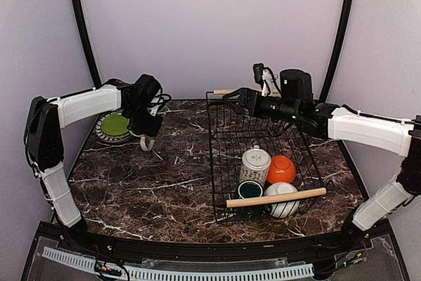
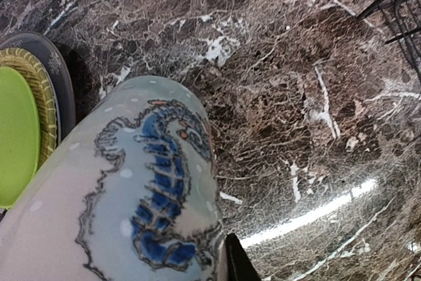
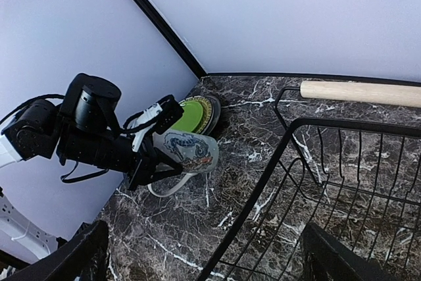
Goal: Unload the mixed dishes from the dish rack
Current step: Place the cup at the center of the board.
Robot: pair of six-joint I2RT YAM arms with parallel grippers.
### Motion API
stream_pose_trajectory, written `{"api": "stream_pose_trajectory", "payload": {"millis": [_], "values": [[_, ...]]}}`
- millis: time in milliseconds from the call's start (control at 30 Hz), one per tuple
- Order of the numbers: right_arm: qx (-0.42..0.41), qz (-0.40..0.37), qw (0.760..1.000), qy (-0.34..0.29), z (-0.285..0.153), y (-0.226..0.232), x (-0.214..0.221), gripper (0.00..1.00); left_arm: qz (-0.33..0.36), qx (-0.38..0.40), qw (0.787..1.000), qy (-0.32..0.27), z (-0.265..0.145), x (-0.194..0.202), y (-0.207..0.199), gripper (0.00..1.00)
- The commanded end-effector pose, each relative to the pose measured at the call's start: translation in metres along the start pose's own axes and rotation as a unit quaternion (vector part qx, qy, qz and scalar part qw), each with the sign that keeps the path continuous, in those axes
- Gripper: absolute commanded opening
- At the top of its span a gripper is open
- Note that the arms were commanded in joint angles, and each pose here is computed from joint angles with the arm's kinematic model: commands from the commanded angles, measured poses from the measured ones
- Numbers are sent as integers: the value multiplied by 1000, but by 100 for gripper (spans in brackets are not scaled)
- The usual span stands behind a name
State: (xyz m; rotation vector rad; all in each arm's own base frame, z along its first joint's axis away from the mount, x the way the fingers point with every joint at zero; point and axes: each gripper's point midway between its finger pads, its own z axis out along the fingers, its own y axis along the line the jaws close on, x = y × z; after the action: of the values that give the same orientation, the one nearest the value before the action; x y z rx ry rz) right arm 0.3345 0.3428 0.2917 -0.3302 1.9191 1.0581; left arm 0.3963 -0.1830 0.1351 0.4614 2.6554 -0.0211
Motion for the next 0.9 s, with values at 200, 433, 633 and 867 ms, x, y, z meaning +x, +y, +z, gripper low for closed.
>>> {"api": "stream_pose_trajectory", "payload": {"millis": [200, 433, 633, 867], "values": [[9, -6, 1000, -9, -6, -4, 0, 99, 25, -36, 999, 13, -4, -4, 8, 1], [6, -4, 1000, -9, -5, -4, 1, 99, 25, -32, 999, 17, 0, -2, 7, 9], [3, -5, 1000, -5, -5, -1, -1, 99, 25, -35, 999, 17, 0, -2, 8, 15], [10, -10, 1000, -9, -8, -1, -3, 99, 24, -34, 999, 16, -3, -3, 8, 24]]}}
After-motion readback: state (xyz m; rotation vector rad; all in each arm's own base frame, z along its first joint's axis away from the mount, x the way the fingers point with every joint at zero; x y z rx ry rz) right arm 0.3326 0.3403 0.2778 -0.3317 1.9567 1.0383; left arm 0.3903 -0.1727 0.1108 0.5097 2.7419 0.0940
